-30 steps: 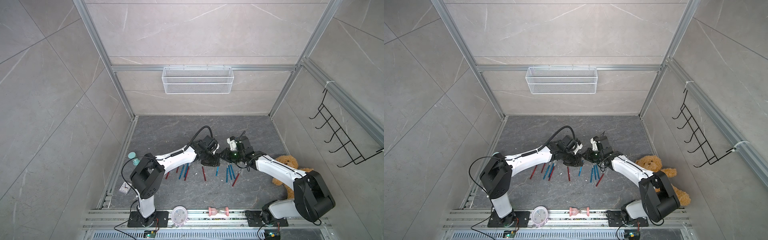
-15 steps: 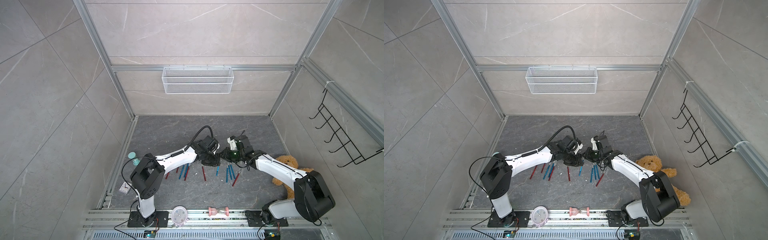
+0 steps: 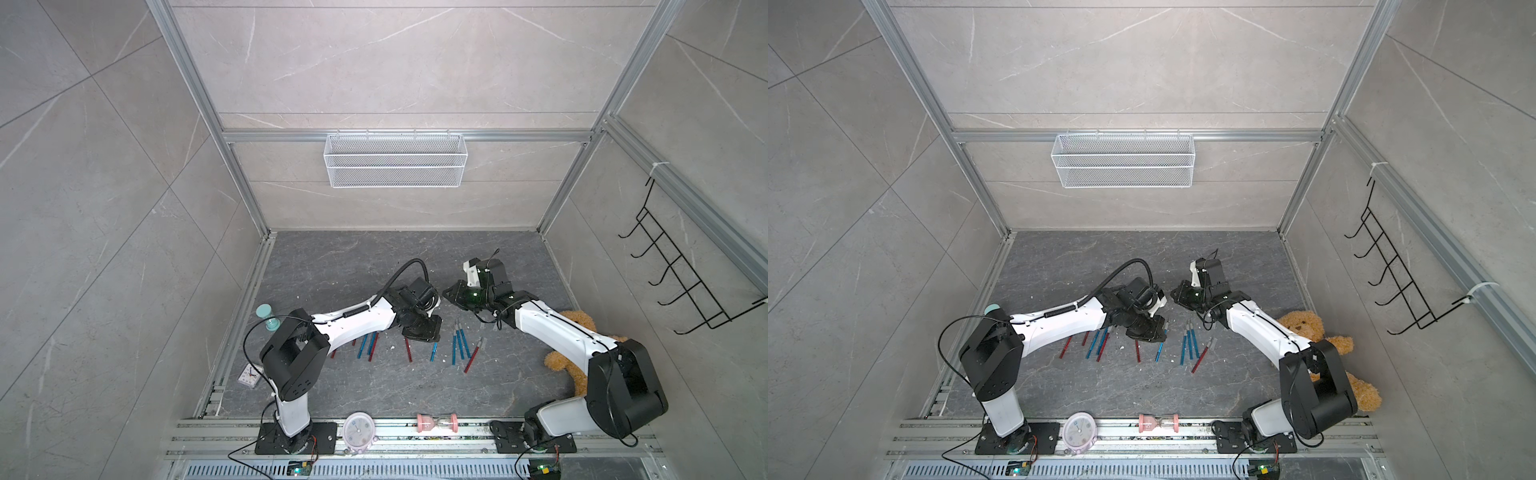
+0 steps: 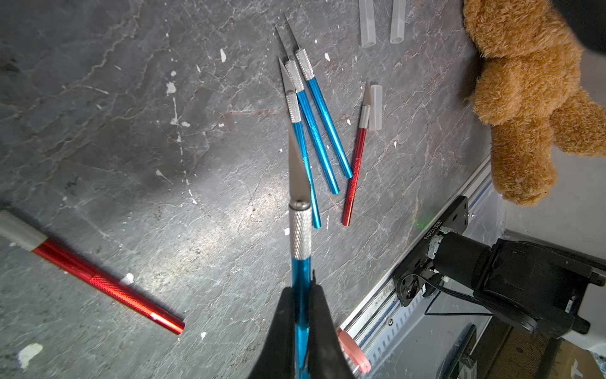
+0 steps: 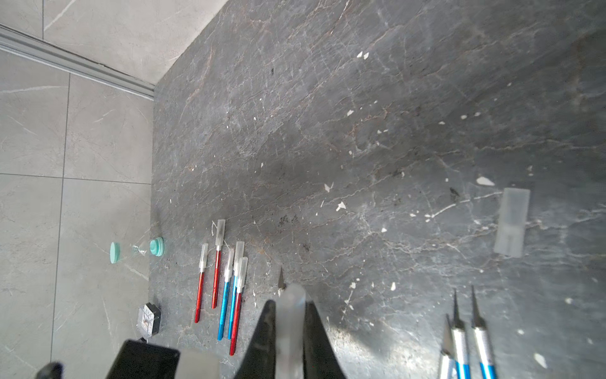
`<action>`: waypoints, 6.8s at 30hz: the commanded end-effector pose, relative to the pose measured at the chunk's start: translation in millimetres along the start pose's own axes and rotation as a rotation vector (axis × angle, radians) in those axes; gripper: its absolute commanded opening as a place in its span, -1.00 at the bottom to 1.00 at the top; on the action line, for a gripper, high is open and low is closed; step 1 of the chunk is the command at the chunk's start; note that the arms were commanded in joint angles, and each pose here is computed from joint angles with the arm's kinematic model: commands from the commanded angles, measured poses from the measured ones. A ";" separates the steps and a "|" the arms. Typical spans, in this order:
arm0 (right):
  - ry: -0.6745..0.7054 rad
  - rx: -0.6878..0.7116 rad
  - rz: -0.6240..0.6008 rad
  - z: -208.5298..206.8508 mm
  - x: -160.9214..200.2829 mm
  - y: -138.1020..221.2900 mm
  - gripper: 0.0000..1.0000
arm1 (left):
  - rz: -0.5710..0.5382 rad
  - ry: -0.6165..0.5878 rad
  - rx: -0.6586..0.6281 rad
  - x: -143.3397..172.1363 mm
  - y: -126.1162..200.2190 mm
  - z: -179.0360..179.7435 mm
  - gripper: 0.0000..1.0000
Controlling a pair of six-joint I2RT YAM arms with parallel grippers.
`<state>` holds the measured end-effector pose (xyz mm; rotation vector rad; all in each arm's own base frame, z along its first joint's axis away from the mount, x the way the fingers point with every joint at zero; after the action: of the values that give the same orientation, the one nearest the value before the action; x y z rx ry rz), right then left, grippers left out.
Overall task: Remove protective caps from carving knives
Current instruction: Remove the protective sleeve from the carving knife, then place the protective sleeve at the center of the board, then place the carving knife at the center of the board, then pick up the carving knife from the center of the board.
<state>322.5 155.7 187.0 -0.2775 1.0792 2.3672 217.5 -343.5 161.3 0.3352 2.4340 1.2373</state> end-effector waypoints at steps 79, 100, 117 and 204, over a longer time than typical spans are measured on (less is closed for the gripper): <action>0.078 0.317 -0.005 -61.2 7.0 59.6 -0.33 | 0.039 0.013 -0.342 -14.6 -11.4 18.6 -0.45; 0.063 0.203 0.024 -59.4 30.3 68.5 -0.27 | 0.047 0.054 -0.447 -15.4 -5.6 25.7 0.81; 0.084 0.176 0.028 -51.5 25.8 72.9 -0.08 | 0.008 0.083 -0.490 -10.9 18.5 35.9 0.84; 0.106 0.166 0.075 -41.6 31.7 48.5 1.00 | 0.154 0.274 -0.601 33.8 1.5 149.0 -0.42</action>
<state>268.4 110.0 182.7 -0.3191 1.3319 2.3395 255.3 -222.2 86.8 0.1274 2.1076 2.1191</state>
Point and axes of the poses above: each gripper's point midway between its finger pads, its own y axis back along the fingers, its own z axis along the line the jaws close on, x = y × z, the point moved 7 cm from there along y, back along the fingers, and after that the axes turned 2 degrees about -y, right-handed, at the moved point
